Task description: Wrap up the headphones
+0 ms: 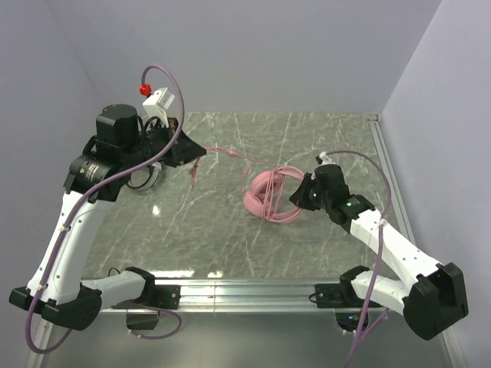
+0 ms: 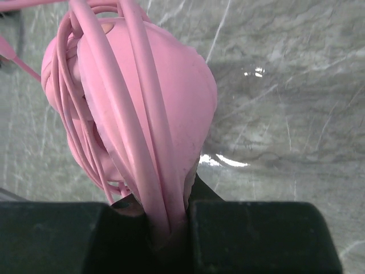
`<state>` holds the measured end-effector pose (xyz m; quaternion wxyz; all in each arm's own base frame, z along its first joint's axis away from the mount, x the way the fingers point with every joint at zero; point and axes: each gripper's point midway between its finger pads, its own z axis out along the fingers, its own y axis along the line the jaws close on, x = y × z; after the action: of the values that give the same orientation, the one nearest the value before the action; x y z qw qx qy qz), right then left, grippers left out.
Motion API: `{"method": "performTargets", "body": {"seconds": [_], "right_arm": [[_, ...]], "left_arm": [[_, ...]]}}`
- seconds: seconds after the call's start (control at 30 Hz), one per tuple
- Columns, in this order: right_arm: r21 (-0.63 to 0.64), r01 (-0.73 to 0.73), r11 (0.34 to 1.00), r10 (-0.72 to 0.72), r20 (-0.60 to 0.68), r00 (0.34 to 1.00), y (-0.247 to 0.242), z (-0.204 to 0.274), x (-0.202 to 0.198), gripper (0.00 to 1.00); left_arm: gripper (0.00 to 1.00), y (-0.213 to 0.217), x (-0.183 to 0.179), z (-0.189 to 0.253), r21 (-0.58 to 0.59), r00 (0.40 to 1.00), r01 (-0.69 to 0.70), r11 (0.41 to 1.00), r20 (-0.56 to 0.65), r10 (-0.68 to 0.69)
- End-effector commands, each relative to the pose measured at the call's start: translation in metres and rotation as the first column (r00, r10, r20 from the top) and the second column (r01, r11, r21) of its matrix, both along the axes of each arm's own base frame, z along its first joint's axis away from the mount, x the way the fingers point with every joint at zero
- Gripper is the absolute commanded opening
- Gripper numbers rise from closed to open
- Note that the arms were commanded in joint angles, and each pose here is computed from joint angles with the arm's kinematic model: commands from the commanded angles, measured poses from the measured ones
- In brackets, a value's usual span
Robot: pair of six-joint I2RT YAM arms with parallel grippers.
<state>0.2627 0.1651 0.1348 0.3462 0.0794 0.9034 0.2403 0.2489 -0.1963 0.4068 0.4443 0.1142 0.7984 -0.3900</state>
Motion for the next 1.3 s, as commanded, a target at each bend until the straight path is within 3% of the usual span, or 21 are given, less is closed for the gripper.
{"method": "performTargets", "body": {"seconds": [0.0, 0.23, 0.73, 1.07, 1.27], "right_arm": [[0.088, 0.123, 0.989, -0.132, 0.098, 0.986, -0.007, 0.039, 0.039, 0.0], [0.163, 0.151, 0.975, -0.167, 0.094, 0.981, 0.0, 0.05, 0.065, 0.0], [0.32, 0.214, 0.923, -0.273, 0.151, 0.95, 0.009, 0.117, 0.122, 0.0], [0.484, 0.099, 0.869, -0.231, 0.22, 0.948, 0.025, 0.16, 0.116, 0.0], [0.539, 0.017, 0.842, -0.188, 0.264, 0.946, 0.033, 0.184, 0.101, 0.0]], "left_arm": [[0.0, -0.002, -0.012, 0.033, -0.075, 0.992, 0.043, 0.996, 0.124, -0.033], [0.0, -0.019, -0.029, 0.012, -0.129, 0.988, 0.147, 0.981, 0.076, -0.138], [0.0, -0.061, -0.07, -0.063, -0.106, 0.969, 0.238, 0.965, -0.042, -0.244], [0.0, -0.102, -0.083, -0.142, -0.131, 0.939, 0.301, 0.945, -0.133, -0.317], [0.0, -0.111, -0.07, -0.187, -0.109, 0.953, 0.243, 0.964, -0.16, -0.259]]}}
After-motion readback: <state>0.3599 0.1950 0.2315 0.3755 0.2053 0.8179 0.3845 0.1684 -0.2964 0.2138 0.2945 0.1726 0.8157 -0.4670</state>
